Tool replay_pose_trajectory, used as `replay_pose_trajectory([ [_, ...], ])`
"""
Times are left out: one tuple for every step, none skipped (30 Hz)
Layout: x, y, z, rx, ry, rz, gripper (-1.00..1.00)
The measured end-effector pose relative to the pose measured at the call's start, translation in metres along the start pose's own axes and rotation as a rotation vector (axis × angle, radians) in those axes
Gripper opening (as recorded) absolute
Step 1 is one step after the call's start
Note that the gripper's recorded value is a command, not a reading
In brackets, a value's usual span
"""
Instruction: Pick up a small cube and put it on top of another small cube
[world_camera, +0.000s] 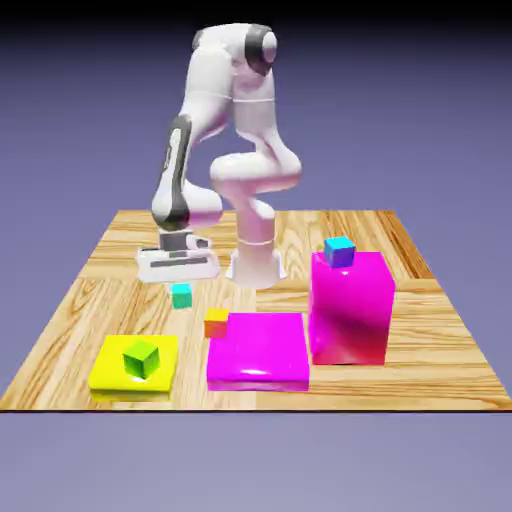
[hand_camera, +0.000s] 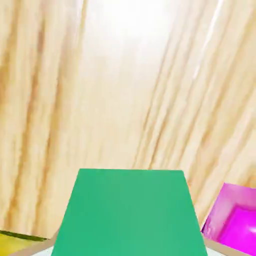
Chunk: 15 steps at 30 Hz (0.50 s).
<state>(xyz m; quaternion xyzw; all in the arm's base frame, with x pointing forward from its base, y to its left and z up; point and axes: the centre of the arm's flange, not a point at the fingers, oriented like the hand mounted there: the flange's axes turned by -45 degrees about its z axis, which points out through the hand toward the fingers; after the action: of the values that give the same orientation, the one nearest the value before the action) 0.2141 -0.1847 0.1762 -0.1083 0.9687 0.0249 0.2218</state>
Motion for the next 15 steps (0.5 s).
replay_pose_trajectory([
  [0.001, -0.001, -0.001, 0.002, 0.0, 0.005, -1.0],
  [-0.021, 0.003, 0.005, -0.019, -0.035, -0.05, -1.0],
  [-0.037, -0.006, 0.007, -0.024, -0.084, -0.097, -1.0],
  [-0.057, -0.011, 0.01, -0.037, -0.135, -0.165, -1.0],
  [-0.078, -0.014, 0.013, -0.051, -0.186, -0.236, -1.0],
  [-0.097, -0.019, 0.015, -0.06, -0.236, -0.301, -1.0],
  [-0.115, -0.024, 0.015, -0.067, -0.285, -0.365, -1.0],
  [-0.134, -0.028, 0.015, -0.072, -0.334, -0.429, -1.0],
  [-0.149, -0.031, 0.016, -0.081, -0.372, -0.496, -1.0],
  [-0.163, -0.032, 0.018, -0.095, -0.402, -0.569, -1.0],
  [-0.175, -0.033, 0.02, -0.105, -0.431, -0.64, -1.0],
  [-0.183, -0.034, 0.023, -0.12, -0.446, -0.705, -1.0],
  [-0.187, -0.032, 0.029, -0.143, -0.447, -0.768, -1.0],
  [-0.191, -0.03, 0.034, -0.168, -0.447, -0.831, -1.0],
  [-0.195, -0.027, 0.039, -0.193, -0.447, -0.895, -1.0],
])
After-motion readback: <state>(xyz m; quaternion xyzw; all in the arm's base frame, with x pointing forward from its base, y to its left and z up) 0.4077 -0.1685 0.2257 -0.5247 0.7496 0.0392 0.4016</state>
